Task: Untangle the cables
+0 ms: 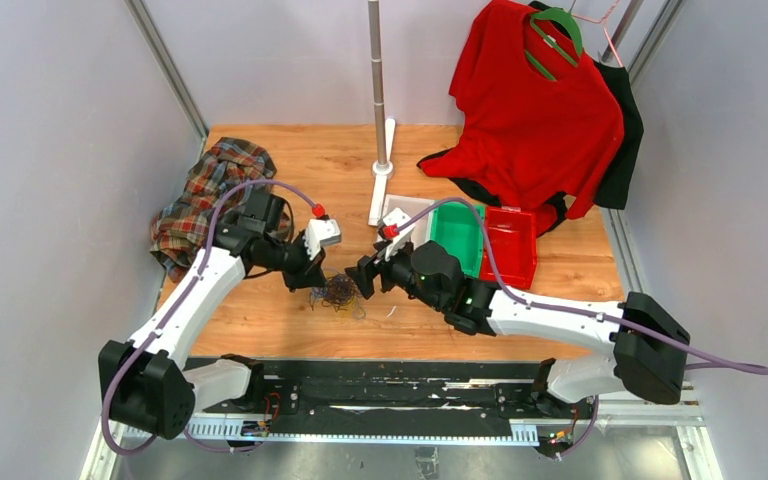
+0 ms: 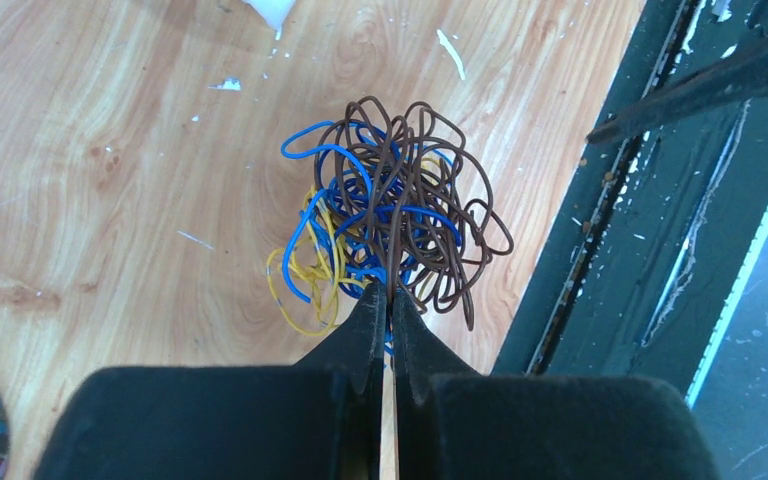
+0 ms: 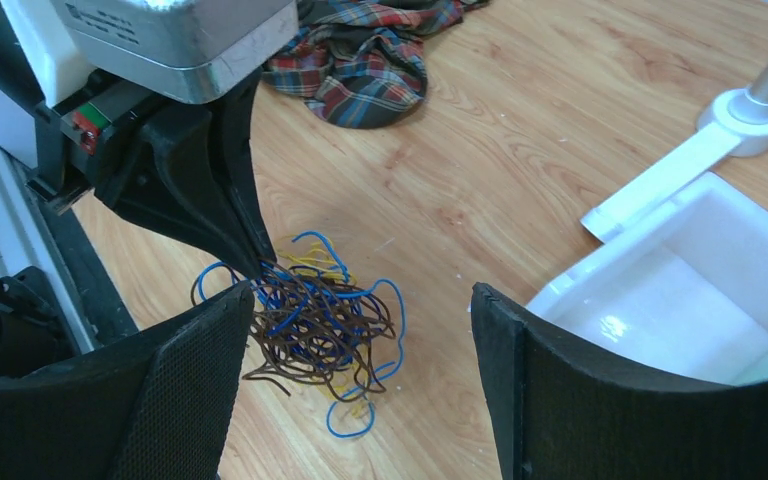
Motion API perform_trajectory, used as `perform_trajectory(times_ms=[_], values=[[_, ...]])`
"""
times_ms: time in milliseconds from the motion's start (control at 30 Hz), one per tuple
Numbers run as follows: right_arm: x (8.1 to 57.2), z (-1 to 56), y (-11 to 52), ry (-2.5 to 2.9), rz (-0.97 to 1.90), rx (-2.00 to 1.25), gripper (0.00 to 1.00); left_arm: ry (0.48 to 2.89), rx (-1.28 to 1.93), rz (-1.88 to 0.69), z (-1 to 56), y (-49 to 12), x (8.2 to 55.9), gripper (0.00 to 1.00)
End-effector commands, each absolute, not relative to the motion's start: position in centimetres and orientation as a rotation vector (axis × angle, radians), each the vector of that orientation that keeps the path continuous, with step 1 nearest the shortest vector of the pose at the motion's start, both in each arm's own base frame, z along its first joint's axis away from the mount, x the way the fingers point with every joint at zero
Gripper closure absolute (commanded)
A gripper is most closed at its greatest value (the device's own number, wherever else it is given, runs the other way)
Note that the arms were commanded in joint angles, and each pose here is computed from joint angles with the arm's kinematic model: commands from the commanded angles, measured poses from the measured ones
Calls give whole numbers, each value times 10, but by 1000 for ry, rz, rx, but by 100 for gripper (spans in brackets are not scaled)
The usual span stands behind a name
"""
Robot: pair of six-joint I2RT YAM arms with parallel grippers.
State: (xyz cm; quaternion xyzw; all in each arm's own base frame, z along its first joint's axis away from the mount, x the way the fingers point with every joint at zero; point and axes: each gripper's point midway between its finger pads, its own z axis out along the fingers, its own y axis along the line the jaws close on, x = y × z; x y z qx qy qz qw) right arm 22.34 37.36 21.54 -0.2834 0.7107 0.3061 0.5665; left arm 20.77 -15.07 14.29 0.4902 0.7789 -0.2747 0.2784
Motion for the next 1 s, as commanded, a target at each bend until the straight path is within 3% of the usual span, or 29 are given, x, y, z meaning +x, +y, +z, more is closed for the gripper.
perform_trajectory(times_ms=[0,500,733,967], values=[[221,220,389,1628,804,-696,21,2041,1314,-803,162,-159,196,99],[213,199,420,1628,854,-914,24,1866,1429,-874,193,-165,169,99],[222,188,417,1701,846,-891,39,1808,1464,-873,202,-164,160,99],[224,197,404,1704,860,-850,65,1718,1494,-861,211,-165,151,99]])
